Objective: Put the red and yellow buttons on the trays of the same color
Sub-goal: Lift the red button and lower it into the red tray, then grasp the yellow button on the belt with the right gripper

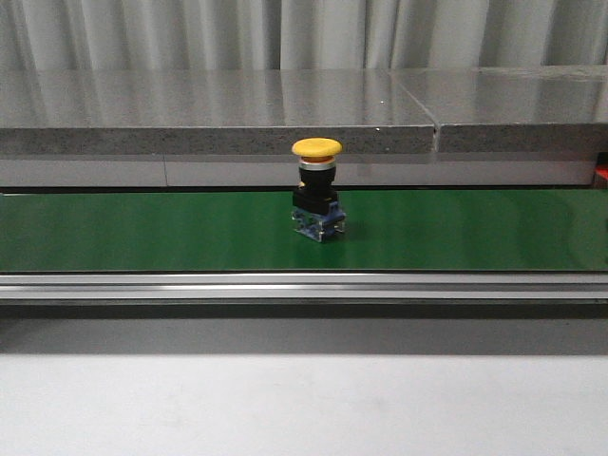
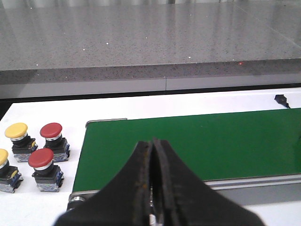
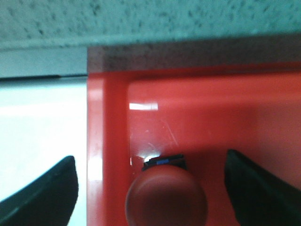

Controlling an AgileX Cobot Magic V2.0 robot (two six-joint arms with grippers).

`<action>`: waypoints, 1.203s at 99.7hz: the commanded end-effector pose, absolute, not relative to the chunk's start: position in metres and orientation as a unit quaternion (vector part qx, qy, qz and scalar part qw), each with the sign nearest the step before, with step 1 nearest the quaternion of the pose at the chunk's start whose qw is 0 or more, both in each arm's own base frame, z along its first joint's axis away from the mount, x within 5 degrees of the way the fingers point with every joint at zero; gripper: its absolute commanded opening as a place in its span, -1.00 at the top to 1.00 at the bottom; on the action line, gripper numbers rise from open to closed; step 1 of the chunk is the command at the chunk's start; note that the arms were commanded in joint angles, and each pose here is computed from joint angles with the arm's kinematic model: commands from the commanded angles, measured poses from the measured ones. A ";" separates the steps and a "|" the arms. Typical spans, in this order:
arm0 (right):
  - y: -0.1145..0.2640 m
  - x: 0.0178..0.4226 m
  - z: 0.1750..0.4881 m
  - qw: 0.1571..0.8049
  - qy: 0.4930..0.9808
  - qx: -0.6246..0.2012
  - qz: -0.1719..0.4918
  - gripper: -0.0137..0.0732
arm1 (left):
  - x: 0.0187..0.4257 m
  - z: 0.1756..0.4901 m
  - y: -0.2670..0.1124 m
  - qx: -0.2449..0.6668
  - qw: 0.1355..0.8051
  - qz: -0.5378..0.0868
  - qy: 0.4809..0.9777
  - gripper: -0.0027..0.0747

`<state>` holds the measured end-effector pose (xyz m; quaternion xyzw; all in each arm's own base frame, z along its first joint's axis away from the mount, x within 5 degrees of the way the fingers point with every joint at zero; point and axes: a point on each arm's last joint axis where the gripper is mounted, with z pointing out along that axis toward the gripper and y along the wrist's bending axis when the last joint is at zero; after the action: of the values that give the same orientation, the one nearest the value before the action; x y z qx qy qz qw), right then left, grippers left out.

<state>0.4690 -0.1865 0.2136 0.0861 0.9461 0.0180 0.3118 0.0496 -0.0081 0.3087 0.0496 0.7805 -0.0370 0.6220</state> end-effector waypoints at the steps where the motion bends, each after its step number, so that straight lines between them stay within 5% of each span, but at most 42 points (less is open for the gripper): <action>1: -0.185 0.460 0.286 0.400 0.913 0.082 -0.011 -0.80 | 0.050 0.323 -0.009 0.043 0.656 -0.048 0.752 0.98; 33: -0.159 0.423 0.359 0.433 0.899 0.069 0.019 -0.80 | 0.050 0.323 -0.009 0.043 0.656 -0.048 0.752 0.98; 54: -0.132 0.388 0.377 0.422 0.906 0.031 0.025 -0.80 | 0.050 0.323 -0.009 0.043 0.656 -0.048 0.752 0.98; 120: -0.004 0.290 0.323 0.311 0.934 -0.155 0.085 -0.80 | 0.050 0.323 -0.009 0.043 0.656 -0.048 0.752 0.98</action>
<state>0.2946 -0.0188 0.3105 -0.1220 0.9493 0.0844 0.2772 0.0496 -0.0081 0.3087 0.0496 0.7805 -0.0370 0.6220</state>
